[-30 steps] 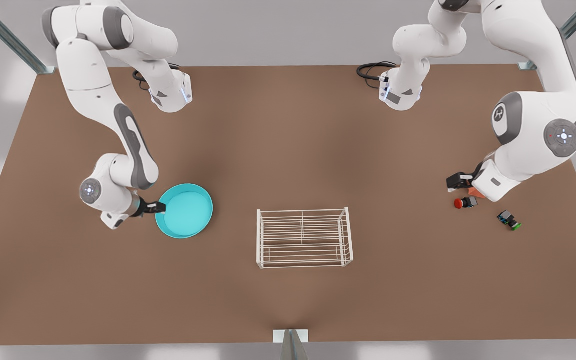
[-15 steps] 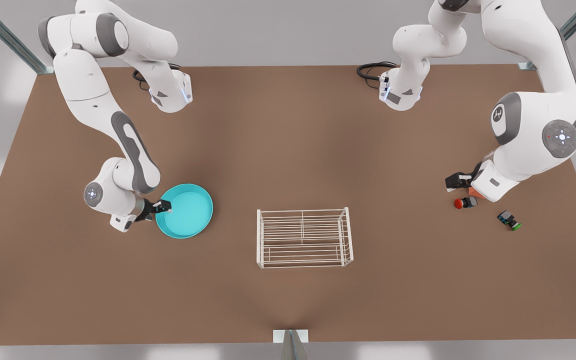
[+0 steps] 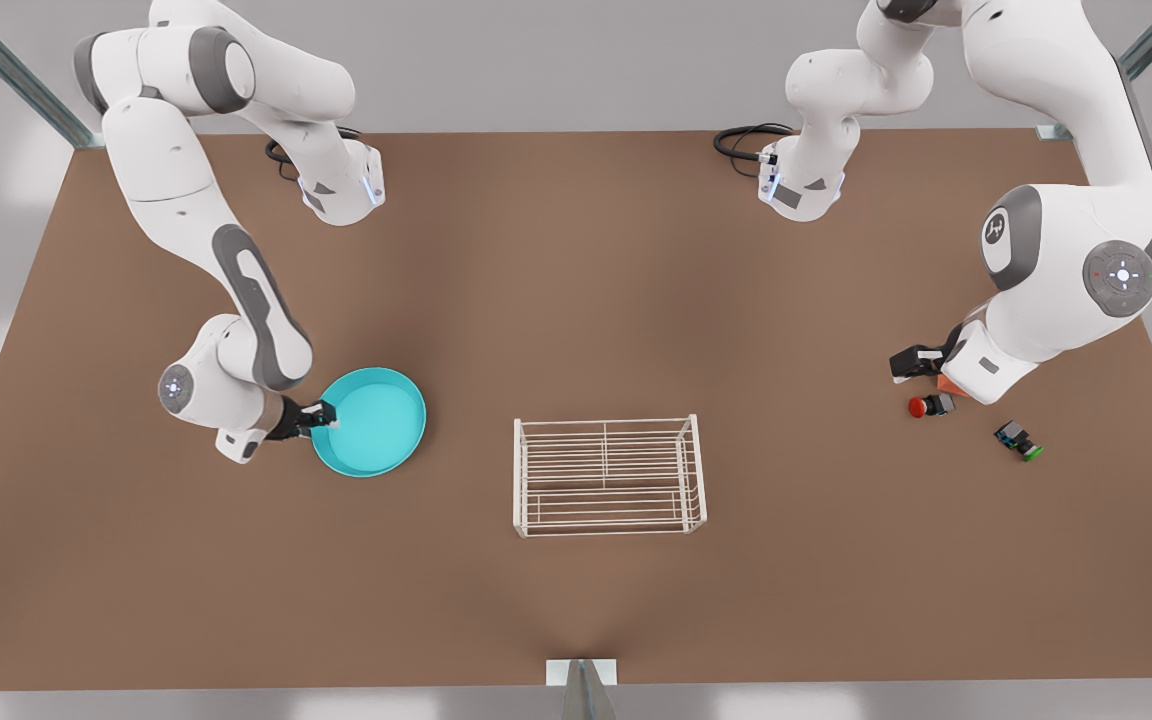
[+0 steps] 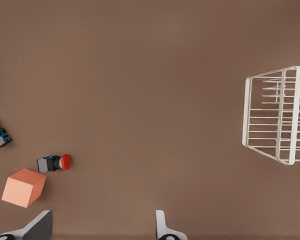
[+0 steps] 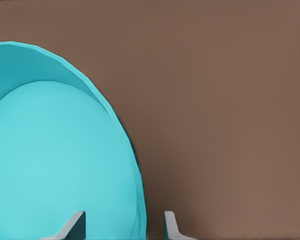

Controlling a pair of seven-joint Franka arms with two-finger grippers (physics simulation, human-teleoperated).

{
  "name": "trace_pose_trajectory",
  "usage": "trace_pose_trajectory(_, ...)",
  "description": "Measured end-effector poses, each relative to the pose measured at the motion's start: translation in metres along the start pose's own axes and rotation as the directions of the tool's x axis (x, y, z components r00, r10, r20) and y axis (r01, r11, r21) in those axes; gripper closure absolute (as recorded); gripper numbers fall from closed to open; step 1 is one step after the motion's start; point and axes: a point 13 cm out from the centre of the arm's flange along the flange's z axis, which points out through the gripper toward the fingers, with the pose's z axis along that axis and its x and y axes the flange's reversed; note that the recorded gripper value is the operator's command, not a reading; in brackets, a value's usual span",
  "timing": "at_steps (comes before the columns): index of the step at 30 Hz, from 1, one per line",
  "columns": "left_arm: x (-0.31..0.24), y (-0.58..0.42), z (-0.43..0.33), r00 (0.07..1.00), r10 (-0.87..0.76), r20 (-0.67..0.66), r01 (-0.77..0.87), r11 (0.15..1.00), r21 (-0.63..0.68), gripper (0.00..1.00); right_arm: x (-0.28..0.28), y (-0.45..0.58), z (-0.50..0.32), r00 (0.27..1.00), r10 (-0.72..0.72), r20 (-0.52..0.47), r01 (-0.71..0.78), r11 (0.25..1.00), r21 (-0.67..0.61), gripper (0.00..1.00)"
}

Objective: Place the plate on the shelf with right arm and place the red button switch in the plate with left arm

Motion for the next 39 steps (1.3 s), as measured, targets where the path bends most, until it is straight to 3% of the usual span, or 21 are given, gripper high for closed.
trace_pose_trajectory(7, 0.001, 0.000, 0.001, 1.000, -0.007, -0.005, 0.007, 1.000, 0.000, 0.00, 0.004, -0.003, 0.004, 0.999, 0.045, -0.005, -0.045, 0.999, -0.019, 0.45)
trace_pose_trajectory(13, 0.014, 0.003, 0.013, 0.997, -0.044, -0.057, 0.044, 0.999, -0.007, 0.00, 0.005, -0.010, 0.003, 0.998, 0.066, -0.004, -0.066, 0.998, -0.018, 0.58)
trace_pose_trajectory(19, 0.043, 0.021, 0.009, 0.970, -0.218, -0.111, 0.219, 0.976, -0.006, 0.00, 0.005, -0.009, 0.003, 0.997, 0.072, -0.005, -0.072, 0.997, -0.020, 0.74)
trace_pose_trajectory(22, 0.045, 0.019, 0.014, 0.939, -0.315, -0.139, 0.321, 0.947, 0.016, 0.00, 0.005, -0.009, 0.003, 0.997, 0.072, -0.004, -0.072, 0.997, -0.021, 0.74)
trace_pose_trajectory(25, 0.047, 0.049, 0.022, 0.868, -0.470, -0.161, 0.478, 0.878, 0.011, 0.00, -0.001, -0.007, -0.011, 0.998, 0.066, 0.011, -0.066, 0.998, -0.019, 0.76)
trace_pose_trajectory(30, 0.069, 0.084, 0.112, 0.658, -0.723, -0.208, 0.730, 0.681, -0.060, 0.00, -0.008, 0.000, -0.035, 0.998, 0.053, 0.029, -0.052, 0.998, -0.020, 0.77)
trace_pose_trajectory(39, 0.055, 0.116, 0.214, 0.415, -0.907, -0.068, 0.900, 0.420, -0.118, 0.00, -0.033, 0.043, -0.111, 0.997, -0.009, 0.072, 0.012, 0.999, -0.047, 0.77)
